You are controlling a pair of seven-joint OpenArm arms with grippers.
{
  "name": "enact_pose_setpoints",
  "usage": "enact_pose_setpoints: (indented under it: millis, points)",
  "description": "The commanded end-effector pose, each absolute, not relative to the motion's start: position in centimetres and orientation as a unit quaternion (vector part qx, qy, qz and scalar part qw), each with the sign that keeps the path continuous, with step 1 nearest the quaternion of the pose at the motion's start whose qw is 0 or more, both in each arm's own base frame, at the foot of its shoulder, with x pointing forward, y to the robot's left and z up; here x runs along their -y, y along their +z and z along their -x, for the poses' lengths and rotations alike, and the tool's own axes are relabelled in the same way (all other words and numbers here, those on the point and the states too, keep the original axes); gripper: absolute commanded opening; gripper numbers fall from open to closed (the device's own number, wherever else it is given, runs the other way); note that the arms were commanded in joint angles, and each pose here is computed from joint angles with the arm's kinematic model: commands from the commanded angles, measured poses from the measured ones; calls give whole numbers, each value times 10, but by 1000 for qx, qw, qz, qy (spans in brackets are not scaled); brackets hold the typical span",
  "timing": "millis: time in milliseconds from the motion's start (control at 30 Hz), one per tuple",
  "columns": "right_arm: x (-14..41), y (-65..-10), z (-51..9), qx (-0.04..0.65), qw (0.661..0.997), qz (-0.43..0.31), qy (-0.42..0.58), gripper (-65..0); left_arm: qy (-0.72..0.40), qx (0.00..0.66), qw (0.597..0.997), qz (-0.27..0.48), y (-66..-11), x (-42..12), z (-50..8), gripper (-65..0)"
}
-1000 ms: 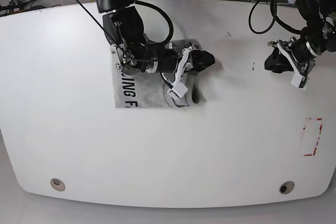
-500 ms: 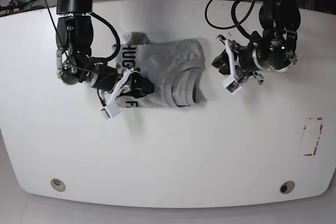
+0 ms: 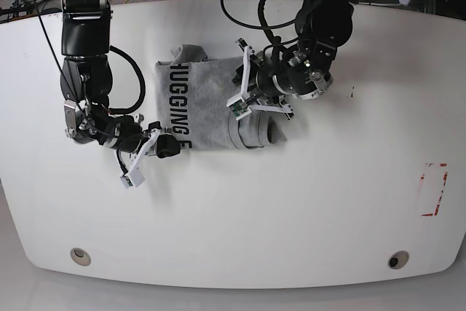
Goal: Fold the T-shirt properly
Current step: 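Grasp the folded shirt's edges with both grippers and rotate it, then slide the folded shirt with both grippers toward the left arm's side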
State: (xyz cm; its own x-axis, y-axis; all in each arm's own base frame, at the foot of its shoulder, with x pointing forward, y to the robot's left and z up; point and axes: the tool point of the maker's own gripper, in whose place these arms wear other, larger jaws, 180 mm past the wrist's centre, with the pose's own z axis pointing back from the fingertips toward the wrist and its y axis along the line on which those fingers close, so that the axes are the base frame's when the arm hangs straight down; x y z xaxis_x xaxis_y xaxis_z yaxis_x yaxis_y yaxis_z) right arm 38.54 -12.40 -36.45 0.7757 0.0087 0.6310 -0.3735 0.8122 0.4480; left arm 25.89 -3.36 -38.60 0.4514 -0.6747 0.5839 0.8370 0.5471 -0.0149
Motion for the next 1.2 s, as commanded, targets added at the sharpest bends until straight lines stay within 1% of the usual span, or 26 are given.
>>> enact_pose_setpoints:
  millis: [0, 100, 200, 300, 433, 567, 700, 867, 1033, 1167]
  points:
    - [136, -356, -404, 346, 893, -263, 112, -544, -449, 270, 837, 157, -387, 37, -260, -499]
    - [139, -371, -408, 345, 897, -238, 141, -542, -448, 254, 842, 159, -397, 35, -254, -499]
    - [146, -392, -403, 322, 906, -214, 171, -544, -453, 236, 848, 145, -409, 18, -252, -499]
    - [148, -404, -397, 309, 908, -210, 189, -545, -457, 233, 846, 143, -415, 11, -251, -499]
    - [148, -420, -378, 292, 914, -212, 187, -547, -462, 231, 846, 128, -417, -2, -253, -499]
    - [146, -427, -362, 294, 912, -213, 190, -547, -466, 241, 844, 108, -410, -13, -272, -497]
    - [140, -428, -344, 297, 908, -211, 206, -549, -467, 227, 850, 88, -417, -34, -280, -497]
    - [135, -422, -322, 305, 901, -203, 233, -549, -465, 232, 851, 75, -419, -50, -301, -497]
    - [124, -420, -299, 308, 894, -206, 251, -549, -460, 230, 855, 65, -423, -66, -319, -497]
    - [106, -423, -280, 296, 888, -218, 276, -549, -457, 229, 858, 47, -419, -82, -336, -497]
